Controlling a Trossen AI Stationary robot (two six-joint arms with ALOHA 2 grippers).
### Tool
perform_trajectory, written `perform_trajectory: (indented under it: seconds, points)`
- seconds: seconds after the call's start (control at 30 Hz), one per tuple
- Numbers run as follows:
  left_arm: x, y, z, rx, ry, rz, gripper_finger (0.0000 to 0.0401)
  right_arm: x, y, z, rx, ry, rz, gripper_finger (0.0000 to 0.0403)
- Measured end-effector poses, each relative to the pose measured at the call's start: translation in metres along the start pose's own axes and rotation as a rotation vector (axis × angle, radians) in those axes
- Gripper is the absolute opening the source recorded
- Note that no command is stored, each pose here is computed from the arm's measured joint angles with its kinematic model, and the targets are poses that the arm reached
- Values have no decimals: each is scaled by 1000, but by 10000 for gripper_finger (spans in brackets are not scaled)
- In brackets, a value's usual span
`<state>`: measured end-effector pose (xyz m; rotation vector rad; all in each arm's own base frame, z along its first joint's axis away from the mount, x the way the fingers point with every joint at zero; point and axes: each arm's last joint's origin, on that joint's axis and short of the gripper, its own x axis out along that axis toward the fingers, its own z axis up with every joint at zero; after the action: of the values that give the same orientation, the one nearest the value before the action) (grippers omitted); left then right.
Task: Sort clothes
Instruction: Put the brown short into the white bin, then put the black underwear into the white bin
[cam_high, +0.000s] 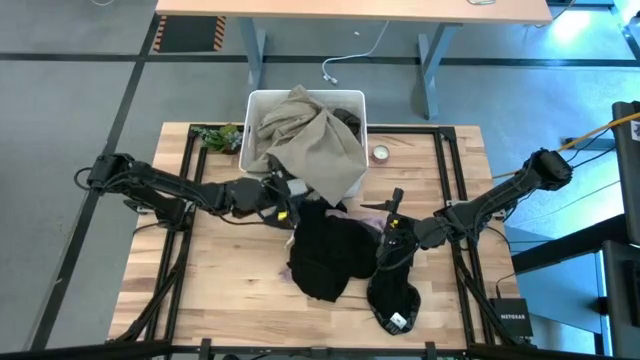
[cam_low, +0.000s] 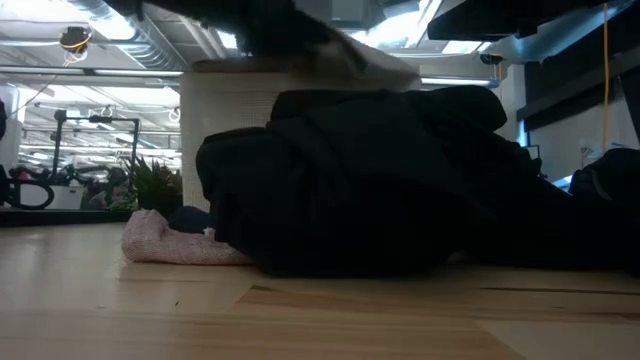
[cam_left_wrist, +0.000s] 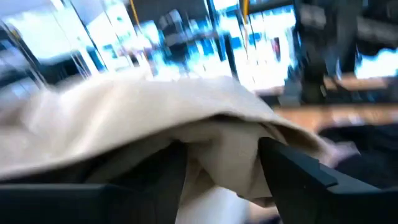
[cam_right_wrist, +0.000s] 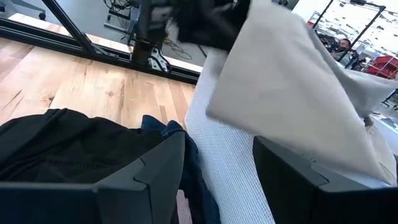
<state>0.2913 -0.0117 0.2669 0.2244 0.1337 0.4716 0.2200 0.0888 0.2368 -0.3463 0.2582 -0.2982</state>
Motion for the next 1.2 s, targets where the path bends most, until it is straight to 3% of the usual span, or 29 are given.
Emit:
perform_trajectory:
  seconds: [0.13,0.23,0.4,0.57,0.73,0.87,0.97,1.2]
  points:
    - [2,8,11,7,-104,53,198,0,0,0,0,0,0,209]
    - [7,23,12,3,-106,175,198,0,0,0,0,0,0,209]
    - [21,61,-1,-30,-3,424,198,0,0,0,0,0,0,209]
    - [25,95,-12,-95,161,536,198,0,0,0,-1,1,0,209]
    - [22,108,15,-92,376,422,198,0,0,-1,-9,5,0,209]
    - [14,116,41,-182,509,282,198,0,0,0,-11,4,0,209]
    - [4,119,51,-186,585,255,198,0,0,-1,-9,4,0,209]
    - [-26,90,53,-154,550,227,198,0,0,-1,-10,9,2,209]
